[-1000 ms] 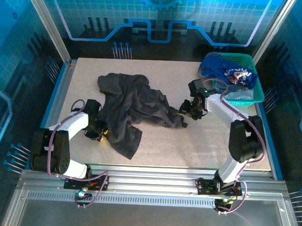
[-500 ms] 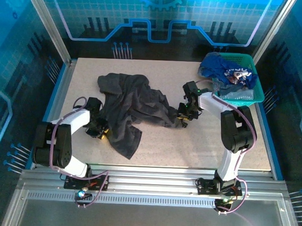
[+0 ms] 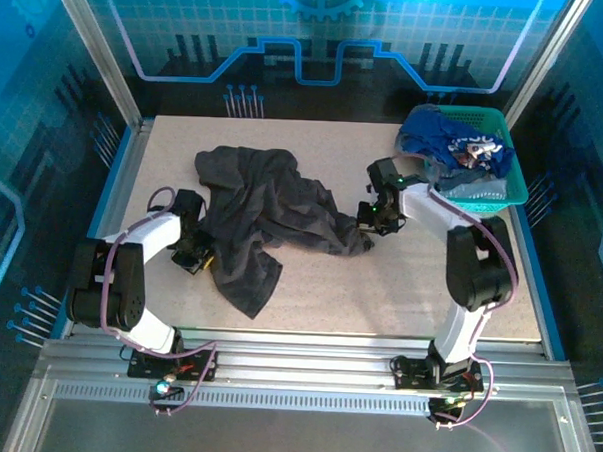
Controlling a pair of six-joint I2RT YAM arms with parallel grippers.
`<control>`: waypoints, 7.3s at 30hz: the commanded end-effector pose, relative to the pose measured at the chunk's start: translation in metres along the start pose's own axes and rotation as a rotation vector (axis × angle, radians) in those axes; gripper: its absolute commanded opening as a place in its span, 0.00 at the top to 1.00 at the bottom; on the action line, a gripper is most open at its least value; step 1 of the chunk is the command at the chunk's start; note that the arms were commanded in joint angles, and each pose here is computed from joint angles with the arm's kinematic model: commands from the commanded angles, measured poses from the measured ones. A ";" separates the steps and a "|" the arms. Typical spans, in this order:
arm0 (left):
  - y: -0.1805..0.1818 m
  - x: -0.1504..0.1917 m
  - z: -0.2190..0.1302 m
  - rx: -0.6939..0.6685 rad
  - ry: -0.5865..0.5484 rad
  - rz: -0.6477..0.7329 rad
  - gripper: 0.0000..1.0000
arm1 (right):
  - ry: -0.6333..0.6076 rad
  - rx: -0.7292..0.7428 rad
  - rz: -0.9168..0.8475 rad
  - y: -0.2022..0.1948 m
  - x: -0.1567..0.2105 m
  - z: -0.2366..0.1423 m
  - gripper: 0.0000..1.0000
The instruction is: Fold and stack the t-shirts
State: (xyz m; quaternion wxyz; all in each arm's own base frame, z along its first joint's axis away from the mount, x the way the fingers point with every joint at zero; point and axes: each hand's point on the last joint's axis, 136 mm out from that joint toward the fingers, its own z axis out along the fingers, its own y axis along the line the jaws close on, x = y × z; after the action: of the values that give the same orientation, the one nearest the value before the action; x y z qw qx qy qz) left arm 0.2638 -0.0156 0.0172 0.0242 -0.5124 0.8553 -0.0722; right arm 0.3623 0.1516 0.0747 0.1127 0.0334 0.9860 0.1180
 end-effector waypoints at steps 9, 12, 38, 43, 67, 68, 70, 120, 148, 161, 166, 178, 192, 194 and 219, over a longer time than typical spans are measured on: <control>-0.003 -0.018 -0.017 -0.021 -0.080 0.047 1.00 | 0.098 -0.193 -0.150 0.017 0.079 -0.061 1.00; -0.003 -0.019 -0.018 -0.025 -0.081 0.050 1.00 | 0.172 -0.169 -0.113 0.005 0.108 -0.046 1.00; -0.007 -0.014 -0.028 0.014 -0.057 0.064 1.00 | 0.102 -0.271 0.982 -0.008 0.107 -0.013 0.53; -0.009 -0.014 -0.027 0.019 -0.053 0.067 1.00 | 0.152 -0.227 1.039 -0.014 0.120 -0.002 0.53; -0.013 -0.015 -0.026 0.023 -0.048 0.056 1.00 | 0.155 -0.119 1.027 -0.031 0.106 0.035 0.85; -0.013 -0.015 -0.026 0.025 -0.048 0.057 1.00 | 0.158 -0.113 1.022 -0.031 0.106 0.034 0.88; -0.014 -0.016 -0.027 0.024 -0.050 0.057 1.00 | 0.145 -0.109 1.010 -0.032 0.105 0.030 0.94; 0.044 0.065 -0.032 -0.056 0.120 0.258 0.47 | -0.092 0.054 0.600 -0.113 0.031 -0.066 1.00; -0.066 0.028 -0.064 0.245 -0.115 0.197 1.00 | -0.212 -0.172 0.421 -0.051 -0.011 -0.104 1.00; -0.183 -0.066 -0.467 1.121 -0.748 0.150 1.00 | -0.873 -0.606 0.066 0.065 -0.143 -0.387 1.00; -0.115 -0.035 -0.588 1.331 -1.029 0.142 1.00 | -1.043 -0.709 -0.001 0.077 -0.097 -0.475 1.00; -0.163 -0.056 -0.639 1.383 -1.018 0.177 1.00 | -1.097 -0.758 0.065 0.077 -0.100 -0.507 1.00; -0.256 -0.180 -0.586 1.553 -0.774 0.091 1.00 | -1.020 -0.881 0.146 0.103 -0.244 -0.455 1.00; -0.238 -0.174 -0.617 1.638 -0.805 0.082 1.00 | -1.071 -0.913 0.160 0.096 -0.249 -0.470 1.00; 0.017 0.005 -0.200 0.671 -0.255 -0.230 0.37 | -0.158 -0.187 0.648 -0.049 0.007 -0.104 0.37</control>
State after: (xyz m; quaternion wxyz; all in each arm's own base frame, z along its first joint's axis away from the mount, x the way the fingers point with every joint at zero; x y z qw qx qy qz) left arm 0.2662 0.0084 0.2225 0.2924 -0.5667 0.6986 -0.3245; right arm 0.3766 0.1001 0.1799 0.1582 0.3293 0.8802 0.3028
